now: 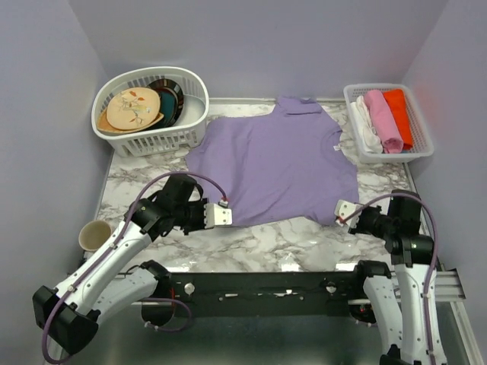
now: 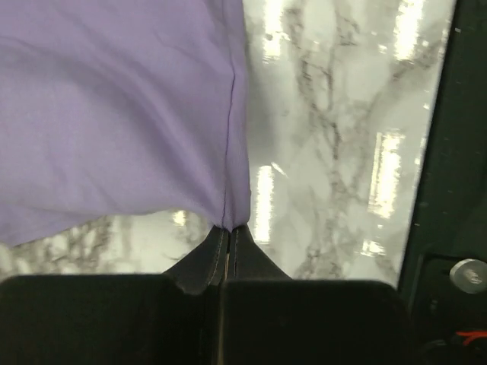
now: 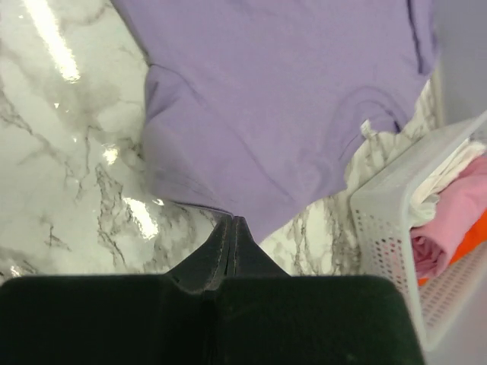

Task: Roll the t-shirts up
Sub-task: Flatten out the T-shirt at the center of the board.

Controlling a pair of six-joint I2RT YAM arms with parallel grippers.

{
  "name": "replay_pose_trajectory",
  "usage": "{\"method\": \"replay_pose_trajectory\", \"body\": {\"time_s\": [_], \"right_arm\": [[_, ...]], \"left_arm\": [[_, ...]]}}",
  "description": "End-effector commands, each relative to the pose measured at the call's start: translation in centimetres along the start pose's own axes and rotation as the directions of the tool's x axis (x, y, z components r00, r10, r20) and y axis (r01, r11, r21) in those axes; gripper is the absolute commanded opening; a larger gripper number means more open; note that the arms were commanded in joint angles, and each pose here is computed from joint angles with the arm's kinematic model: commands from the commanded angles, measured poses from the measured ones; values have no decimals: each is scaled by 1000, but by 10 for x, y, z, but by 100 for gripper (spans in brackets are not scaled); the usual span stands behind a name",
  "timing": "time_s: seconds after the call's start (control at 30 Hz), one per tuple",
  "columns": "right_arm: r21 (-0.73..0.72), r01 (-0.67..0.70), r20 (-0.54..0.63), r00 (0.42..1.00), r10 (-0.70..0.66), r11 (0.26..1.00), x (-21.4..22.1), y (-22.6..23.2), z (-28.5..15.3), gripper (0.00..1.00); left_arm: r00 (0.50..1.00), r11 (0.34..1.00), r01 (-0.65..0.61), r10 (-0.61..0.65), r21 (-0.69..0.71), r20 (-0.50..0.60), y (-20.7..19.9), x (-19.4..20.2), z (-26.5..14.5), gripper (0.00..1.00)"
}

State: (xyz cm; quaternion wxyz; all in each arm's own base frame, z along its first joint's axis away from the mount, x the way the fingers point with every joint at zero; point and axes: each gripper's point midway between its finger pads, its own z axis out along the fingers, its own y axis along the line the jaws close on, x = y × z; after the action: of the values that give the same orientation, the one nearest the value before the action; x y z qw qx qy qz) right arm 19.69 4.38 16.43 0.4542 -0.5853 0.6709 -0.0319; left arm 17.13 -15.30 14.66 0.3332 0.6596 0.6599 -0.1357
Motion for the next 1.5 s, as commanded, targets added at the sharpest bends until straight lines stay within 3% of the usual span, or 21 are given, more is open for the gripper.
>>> {"method": "replay_pose_trajectory", "body": {"time_s": [0.0,0.17,0.3,0.43,0.57,0.83,1.1,1.27,1.47], "right_arm": [[-182,46,11,999,-45,982,-3,67,-23,0],[-203,-30,-62,998,17,979,7,85,-31,0],[-181,-102,-130,988,79,978,17,76,-29,0],[-146,-161,-194,972,132,976,23,55,-30,1],[-181,-222,-251,952,174,958,22,58,-43,0],[-202,-143,-250,964,91,969,-3,49,-81,1],[-74,-357,-202,920,336,931,7,15,-29,1],[9,-397,-191,900,391,918,21,-19,-1,0],[84,-396,-210,890,405,914,35,-60,19,1]], "left_arm": [[993,990,118,-115,81,-33,-35,10,2,0],[981,973,164,-144,162,-128,-58,33,5,0],[969,963,200,-166,181,-186,-60,37,1,0],[936,953,227,-156,202,-317,-71,61,-7,0],[925,960,215,-142,178,-351,-75,73,-15,0],[912,951,230,-136,208,-388,-81,73,-28,0],[905,947,264,-177,184,-387,-62,69,2,0],[874,942,266,-147,203,-464,-73,98,13,0],[864,952,270,-173,146,-472,-64,102,18,0]]}}
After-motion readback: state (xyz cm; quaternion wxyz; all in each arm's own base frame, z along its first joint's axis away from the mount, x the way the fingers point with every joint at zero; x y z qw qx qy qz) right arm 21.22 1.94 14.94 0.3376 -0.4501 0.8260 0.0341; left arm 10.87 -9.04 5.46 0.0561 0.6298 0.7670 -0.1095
